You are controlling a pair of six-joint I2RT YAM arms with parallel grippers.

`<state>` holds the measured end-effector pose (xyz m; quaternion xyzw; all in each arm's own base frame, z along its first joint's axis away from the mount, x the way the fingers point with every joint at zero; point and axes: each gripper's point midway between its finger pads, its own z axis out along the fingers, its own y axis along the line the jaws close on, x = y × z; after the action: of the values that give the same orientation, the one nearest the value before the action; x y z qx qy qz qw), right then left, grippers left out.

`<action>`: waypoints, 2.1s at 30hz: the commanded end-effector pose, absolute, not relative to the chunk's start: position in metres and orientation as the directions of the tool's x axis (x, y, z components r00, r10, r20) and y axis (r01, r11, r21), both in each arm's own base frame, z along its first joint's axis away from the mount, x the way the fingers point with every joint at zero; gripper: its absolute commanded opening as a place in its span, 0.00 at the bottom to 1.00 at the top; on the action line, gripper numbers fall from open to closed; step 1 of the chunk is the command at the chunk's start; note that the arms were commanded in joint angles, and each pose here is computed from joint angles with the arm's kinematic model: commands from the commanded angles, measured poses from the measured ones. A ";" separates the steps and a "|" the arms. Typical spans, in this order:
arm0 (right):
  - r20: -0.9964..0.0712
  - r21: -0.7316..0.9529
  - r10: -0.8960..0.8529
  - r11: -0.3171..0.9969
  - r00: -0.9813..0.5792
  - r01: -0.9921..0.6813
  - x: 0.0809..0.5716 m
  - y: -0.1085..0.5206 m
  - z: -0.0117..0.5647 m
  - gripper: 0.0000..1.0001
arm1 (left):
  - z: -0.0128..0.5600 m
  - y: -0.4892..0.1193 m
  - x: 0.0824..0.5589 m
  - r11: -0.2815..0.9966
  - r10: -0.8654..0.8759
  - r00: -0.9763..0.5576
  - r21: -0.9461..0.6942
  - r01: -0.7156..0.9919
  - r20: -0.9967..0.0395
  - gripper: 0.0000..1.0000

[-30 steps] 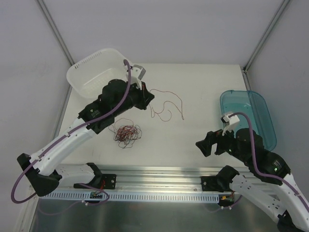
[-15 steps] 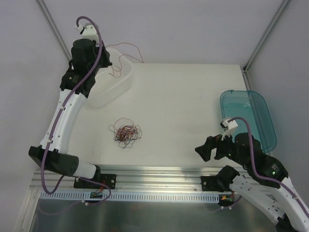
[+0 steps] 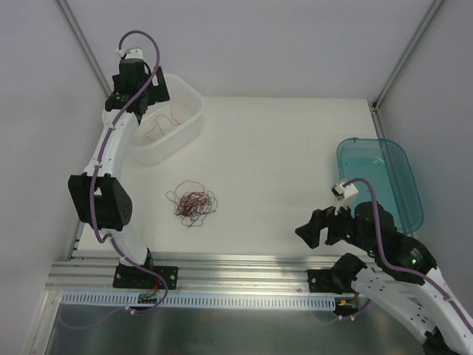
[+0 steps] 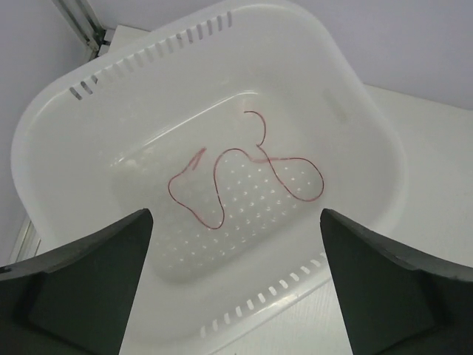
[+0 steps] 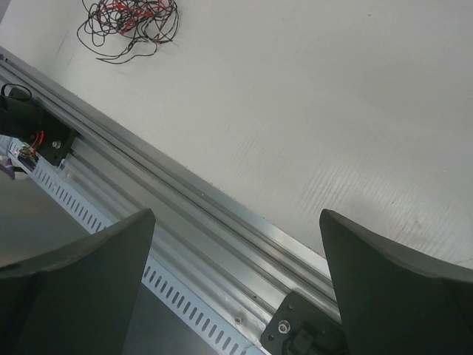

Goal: Untangle the cables

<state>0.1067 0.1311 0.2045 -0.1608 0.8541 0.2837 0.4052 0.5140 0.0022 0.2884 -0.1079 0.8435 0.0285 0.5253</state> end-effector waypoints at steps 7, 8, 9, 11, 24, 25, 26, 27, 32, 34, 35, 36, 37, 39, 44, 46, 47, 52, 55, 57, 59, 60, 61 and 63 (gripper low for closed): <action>-0.770 0.400 -0.047 0.741 -0.636 -0.539 0.123 0.165 0.200 1.00 | 0.271 -0.035 0.399 0.955 -0.296 -0.474 -0.276 -0.112 -0.829 0.99; -0.771 0.404 -0.048 0.734 -0.635 -0.546 0.124 0.168 0.201 1.00 | 0.250 -0.045 0.374 0.949 -0.303 -0.518 -0.301 -0.091 -0.800 0.99; -0.770 0.408 -0.046 0.732 -0.636 -0.547 0.127 0.171 0.200 1.00 | 0.240 -0.060 0.360 0.939 -0.307 -0.554 -0.341 -0.045 -0.774 0.99; -0.771 0.414 -0.047 0.720 -0.635 -0.556 0.132 0.181 0.199 1.00 | 0.210 -0.085 0.324 0.930 -0.281 -0.623 -0.368 0.012 -0.730 0.99; -0.743 0.494 -0.017 0.659 -0.669 -0.567 0.156 0.255 0.186 0.97 | 0.103 -0.142 0.226 0.939 -0.154 -0.813 -0.338 0.056 -0.562 0.93; -0.742 0.497 -0.025 0.650 -0.669 -0.575 0.154 0.262 0.186 0.97 | 0.099 -0.140 0.227 0.949 -0.154 -0.811 -0.314 0.038 -0.565 0.91; -0.739 0.501 -0.016 0.655 -0.673 -0.566 0.156 0.267 0.185 0.97 | 0.091 -0.136 0.228 0.960 -0.152 -0.814 -0.279 0.012 -0.560 0.88; -0.750 0.507 0.003 0.644 -0.662 -0.572 0.159 0.273 0.191 0.96 | 0.086 -0.137 0.228 0.963 -0.153 -0.819 -0.269 0.002 -0.553 0.86; -0.735 0.512 0.007 0.661 -0.678 -0.549 0.169 0.297 0.179 0.93 | 0.073 -0.149 0.222 0.966 -0.127 -0.850 -0.257 0.011 -0.512 0.63; -0.725 0.528 0.022 0.659 -0.688 -0.536 0.171 0.303 0.175 0.91 | 0.074 -0.156 0.220 0.958 -0.154 -0.852 -0.288 -0.004 -0.501 0.37; -0.726 0.534 0.034 0.658 -0.687 -0.532 0.175 0.308 0.173 0.89 | 0.075 -0.160 0.216 0.953 -0.158 -0.854 -0.303 0.001 -0.497 0.30; -0.721 0.553 0.057 0.648 -0.690 -0.524 0.177 0.313 0.174 0.88 | 0.077 -0.166 0.215 0.941 -0.186 -0.855 -0.338 -0.013 -0.484 0.14; -0.710 0.561 0.059 0.649 -0.701 -0.514 0.176 0.314 0.167 0.87 | 0.079 -0.170 0.213 0.933 -0.197 -0.856 -0.358 -0.015 -0.478 0.08; -0.704 0.575 0.076 0.645 -0.706 -0.504 0.179 0.318 0.162 0.82 | 0.081 -0.181 0.208 0.915 -0.216 -0.862 -0.404 -0.014 -0.458 0.00; -0.712 0.561 0.055 0.645 -0.700 -0.520 0.184 0.329 0.160 0.69 | 0.092 -0.198 0.199 0.886 -0.230 -0.863 -0.463 0.005 -0.449 0.00; -0.720 0.532 0.019 0.657 -0.694 -0.534 0.188 0.334 0.154 0.64 | 0.093 -0.202 0.195 0.880 -0.230 -0.865 -0.474 0.011 -0.446 0.00; -0.723 0.526 0.010 0.657 -0.691 -0.540 0.190 0.336 0.155 0.59 | 0.093 -0.203 0.194 0.880 -0.228 -0.867 -0.475 0.012 -0.444 0.00; -0.715 0.500 -0.024 0.680 -0.698 -0.536 0.203 0.354 0.144 0.54 | 0.091 -0.204 0.186 0.872 -0.237 -0.871 -0.489 0.004 -0.430 0.00; -0.700 0.486 -0.021 0.718 -0.714 -0.498 0.212 0.358 0.127 0.52 | 0.091 -0.206 0.181 0.863 -0.236 -0.879 -0.505 0.007 -0.415 0.00; -0.690 0.484 -0.015 0.734 -0.724 -0.476 0.216 0.359 0.119 0.50 | 0.091 -0.207 0.179 0.859 -0.236 -0.881 -0.511 0.007 -0.409 0.00; -0.684 0.470 -0.018 0.755 -0.730 -0.458 0.222 0.362 0.108 0.49 | 0.093 -0.208 0.178 0.855 -0.239 -0.880 -0.519 0.010 -0.411 0.00; -0.681 0.464 -0.023 0.760 -0.732 -0.456 0.224 0.363 0.104 0.49 | 0.093 -0.208 0.178 0.854 -0.238 -0.880 -0.520 0.012 -0.411 0.00; -0.681 0.463 -0.023 0.761 -0.732 -0.454 0.226 0.366 0.104 0.48 | 0.093 -0.207 0.176 0.853 -0.238 -0.880 -0.522 0.013 -0.411 0.00; -0.674 0.455 -0.035 0.768 -0.738 -0.451 0.230 0.370 0.093 0.46 | 0.093 -0.207 0.176 0.852 -0.240 -0.879 -0.523 0.013 -0.413 0.00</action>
<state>0.2118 0.3513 0.0755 -0.1497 0.8933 0.2950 0.3042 0.1821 -0.2000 0.0876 -0.0645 0.9373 -0.2423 0.2420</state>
